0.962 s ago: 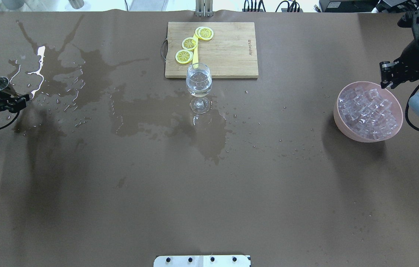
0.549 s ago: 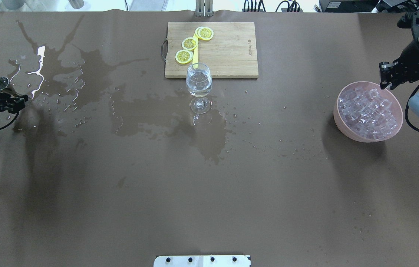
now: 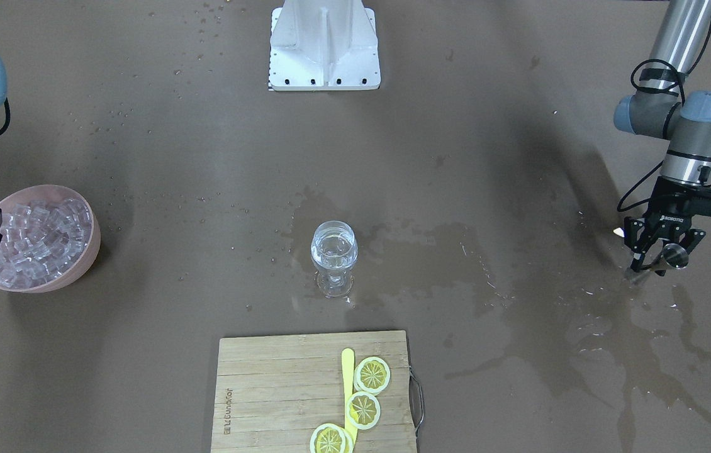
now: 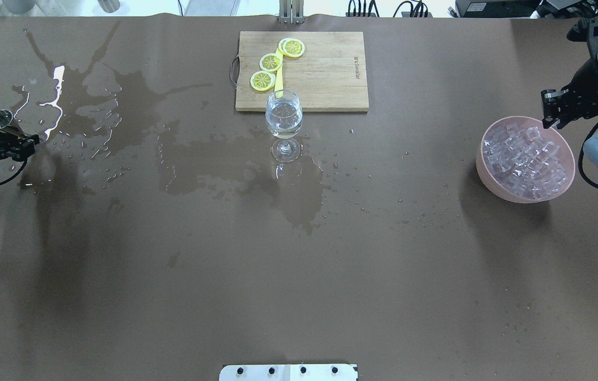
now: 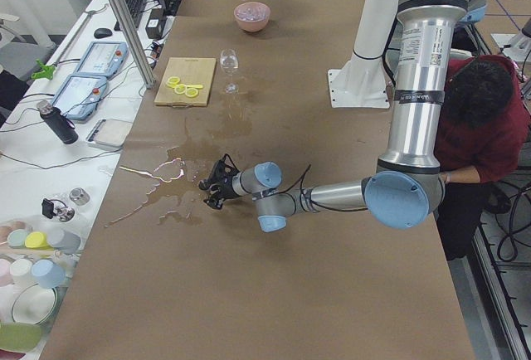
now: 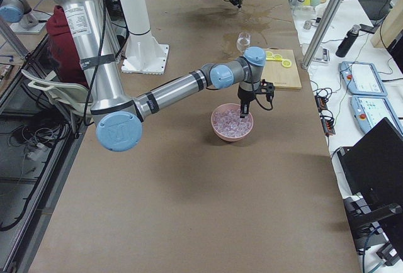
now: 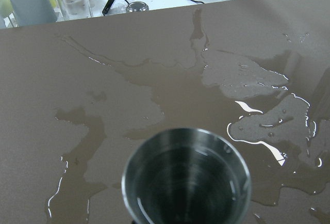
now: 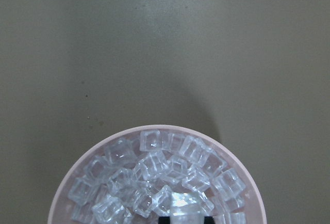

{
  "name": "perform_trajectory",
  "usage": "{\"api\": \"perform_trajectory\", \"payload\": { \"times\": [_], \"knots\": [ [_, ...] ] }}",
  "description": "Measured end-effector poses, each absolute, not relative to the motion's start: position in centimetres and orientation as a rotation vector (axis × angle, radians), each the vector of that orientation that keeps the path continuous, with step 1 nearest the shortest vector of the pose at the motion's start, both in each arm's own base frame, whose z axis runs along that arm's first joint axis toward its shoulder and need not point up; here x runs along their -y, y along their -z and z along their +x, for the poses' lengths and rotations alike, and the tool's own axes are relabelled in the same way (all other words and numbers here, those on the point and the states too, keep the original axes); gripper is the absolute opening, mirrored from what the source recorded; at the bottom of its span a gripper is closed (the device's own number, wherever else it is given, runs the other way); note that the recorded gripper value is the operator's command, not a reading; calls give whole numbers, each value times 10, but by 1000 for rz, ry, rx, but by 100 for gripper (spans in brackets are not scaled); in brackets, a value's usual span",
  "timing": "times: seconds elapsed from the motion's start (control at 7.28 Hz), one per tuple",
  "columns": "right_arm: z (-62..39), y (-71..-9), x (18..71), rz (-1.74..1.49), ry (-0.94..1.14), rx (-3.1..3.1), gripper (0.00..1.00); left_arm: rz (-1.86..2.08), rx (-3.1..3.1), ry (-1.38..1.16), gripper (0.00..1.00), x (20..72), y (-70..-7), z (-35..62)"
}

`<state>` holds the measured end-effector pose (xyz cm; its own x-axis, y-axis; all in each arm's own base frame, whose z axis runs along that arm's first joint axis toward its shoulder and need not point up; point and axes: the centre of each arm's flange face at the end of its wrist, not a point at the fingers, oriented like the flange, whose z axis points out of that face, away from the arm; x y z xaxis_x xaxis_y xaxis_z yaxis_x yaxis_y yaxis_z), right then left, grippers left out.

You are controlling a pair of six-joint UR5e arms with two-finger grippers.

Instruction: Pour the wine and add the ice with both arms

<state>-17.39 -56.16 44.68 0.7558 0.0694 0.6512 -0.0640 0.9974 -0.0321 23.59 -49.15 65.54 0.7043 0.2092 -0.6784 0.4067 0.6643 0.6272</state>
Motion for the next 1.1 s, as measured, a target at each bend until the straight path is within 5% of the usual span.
{"api": "perform_trajectory", "payload": {
  "times": [1.1],
  "knots": [
    [-174,-445,561,-7,-71,716,7,868,-812,130,48,492,-653,234]
  ]
}}
